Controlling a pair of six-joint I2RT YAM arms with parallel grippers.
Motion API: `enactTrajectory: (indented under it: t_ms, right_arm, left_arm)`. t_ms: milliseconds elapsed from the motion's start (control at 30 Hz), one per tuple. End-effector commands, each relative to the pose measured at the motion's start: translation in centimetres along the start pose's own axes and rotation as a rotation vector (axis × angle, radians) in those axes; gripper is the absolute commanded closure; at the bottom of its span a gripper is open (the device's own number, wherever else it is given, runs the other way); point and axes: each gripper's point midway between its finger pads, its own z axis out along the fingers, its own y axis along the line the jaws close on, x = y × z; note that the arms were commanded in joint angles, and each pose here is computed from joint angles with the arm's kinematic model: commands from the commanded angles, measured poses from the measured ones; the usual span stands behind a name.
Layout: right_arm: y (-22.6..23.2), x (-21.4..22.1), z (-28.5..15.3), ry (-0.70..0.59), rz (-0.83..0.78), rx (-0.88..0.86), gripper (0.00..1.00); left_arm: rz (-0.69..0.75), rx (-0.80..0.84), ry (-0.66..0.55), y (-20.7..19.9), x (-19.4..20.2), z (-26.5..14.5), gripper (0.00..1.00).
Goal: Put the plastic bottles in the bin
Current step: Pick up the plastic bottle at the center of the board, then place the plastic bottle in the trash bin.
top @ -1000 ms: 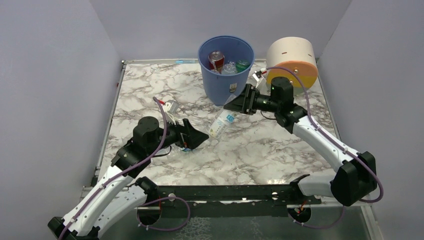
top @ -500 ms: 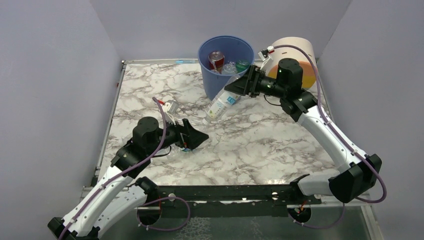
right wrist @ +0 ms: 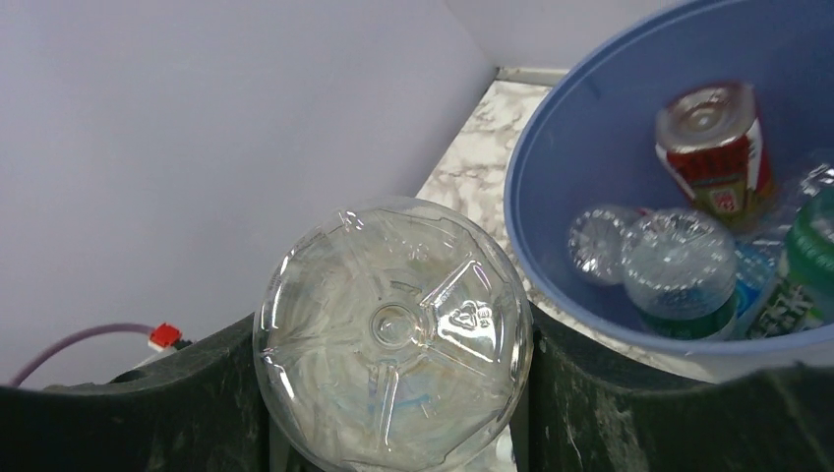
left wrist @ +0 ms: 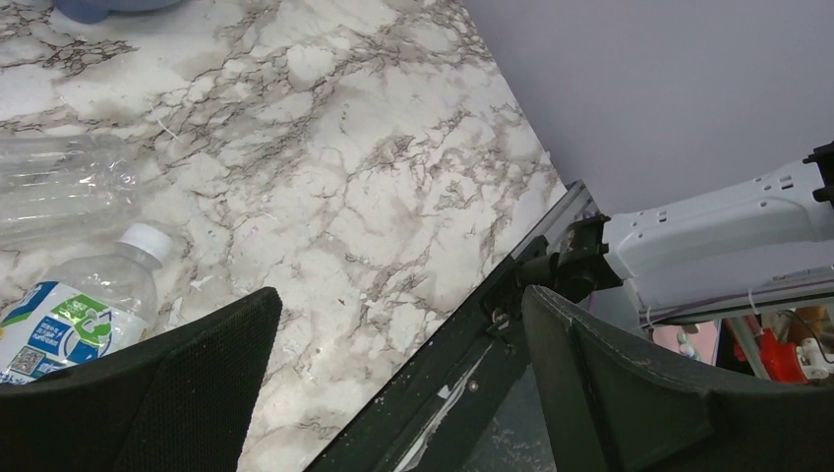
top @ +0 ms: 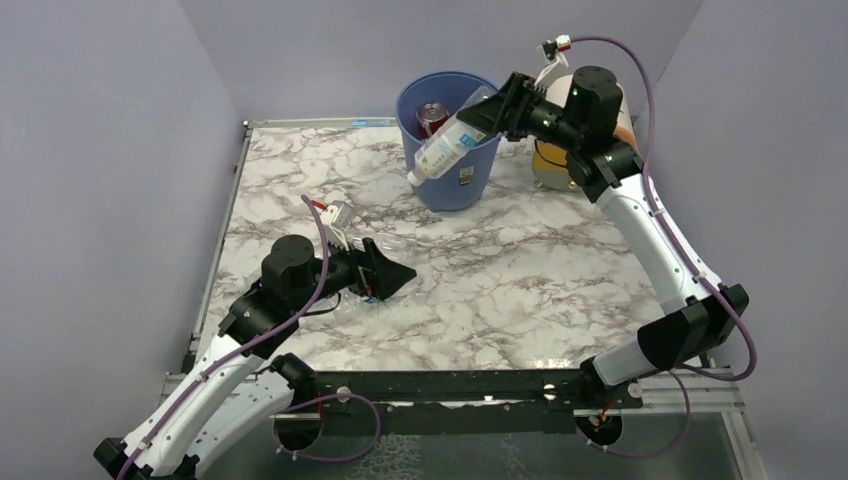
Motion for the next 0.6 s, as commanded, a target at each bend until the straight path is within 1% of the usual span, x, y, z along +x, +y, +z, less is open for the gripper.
enactTrajectory:
  t_ms: [0,333,433,567]
  right_arm:
    - [-0.8,-4.1,0.4,-0.097,-0.065,0.021,0.36]
    - [-4.7,-10.2,0.6,-0.247,-0.102,0.055,0.35]
    - [-6.1,-11.0,1.3,-0.268,-0.121,0.064,0.34]
    - [-8.0,-10.9,2.7,-0.257,-0.121,0.073,0.33]
  left_arm:
    - [0.0,0.014,-0.028,-1.0,-1.0,-0.7,0.01]
    - [-0.015,0.017,-0.022,-1.1,-1.1,-0.6,0.01]
    - [-0.02,0.015,-0.023,-1.1,-1.1,-0.5,0.01]
    - [-0.029,0.013,-0.023,-1.0,-1.0,-0.6,0.01]
